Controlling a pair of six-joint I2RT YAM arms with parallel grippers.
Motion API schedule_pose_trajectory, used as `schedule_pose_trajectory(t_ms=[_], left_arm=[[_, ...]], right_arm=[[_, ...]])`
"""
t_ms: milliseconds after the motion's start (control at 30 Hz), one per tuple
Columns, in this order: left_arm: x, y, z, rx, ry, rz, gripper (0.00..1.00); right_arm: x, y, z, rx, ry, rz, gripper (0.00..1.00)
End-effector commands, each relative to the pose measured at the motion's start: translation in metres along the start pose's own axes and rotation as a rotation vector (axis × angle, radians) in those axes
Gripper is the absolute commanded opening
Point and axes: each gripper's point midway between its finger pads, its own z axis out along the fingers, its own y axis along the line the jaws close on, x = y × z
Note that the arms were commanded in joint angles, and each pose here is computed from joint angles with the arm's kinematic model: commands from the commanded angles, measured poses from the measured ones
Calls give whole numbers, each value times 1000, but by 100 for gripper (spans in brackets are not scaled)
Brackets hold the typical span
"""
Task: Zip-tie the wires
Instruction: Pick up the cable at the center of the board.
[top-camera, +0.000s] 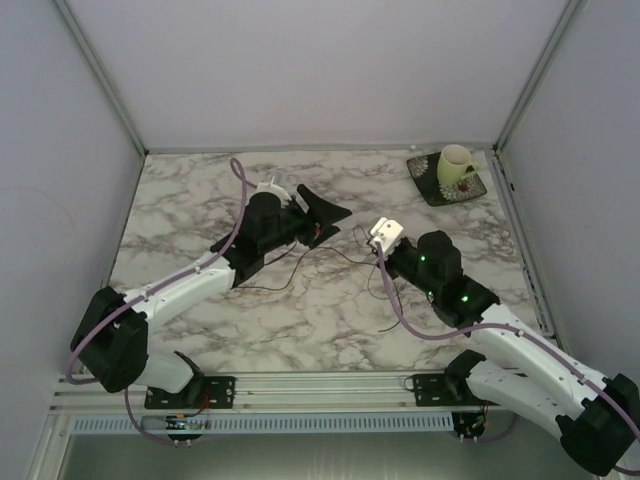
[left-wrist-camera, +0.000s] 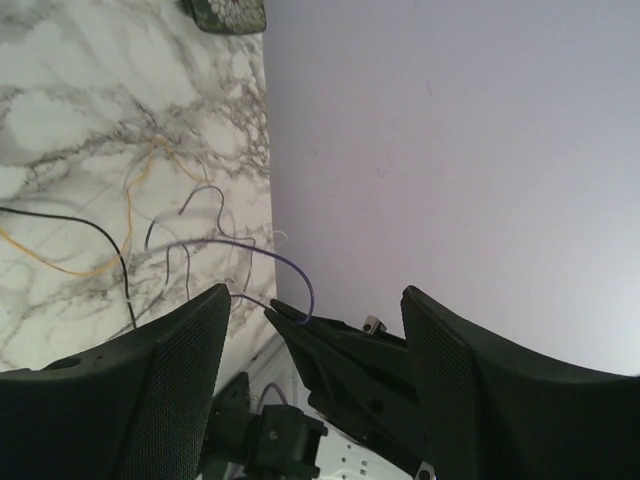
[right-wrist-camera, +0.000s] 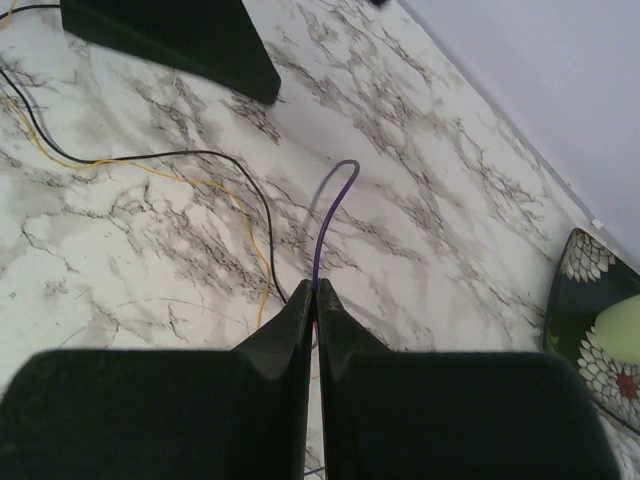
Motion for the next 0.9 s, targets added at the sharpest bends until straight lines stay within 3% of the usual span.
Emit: schedule_pose_trajectory(t_ms=[0, 200, 300, 600, 733, 867], left_arm=[[20, -18, 1, 89, 76, -61, 71], [37, -21, 11, 113, 117, -84, 71], [39, -23, 15, 132, 119, -97, 67], [28, -17, 22, 131, 59, -62, 29], [8, -18, 18, 139, 4, -35, 15], [-4, -22, 14, 145, -29, -10, 9]], right_arm=[[-41, -2, 7, -10, -108, -26, 0], [-50, 8, 15, -43, -130, -45, 0], [-53, 16, 18, -62, -136, -52, 0], [-49, 22, 8, -68, -131, -42, 0], [-36, 24, 2, -65, -91, -34, 0], [-29, 26, 0, -70, -70, -21, 0]])
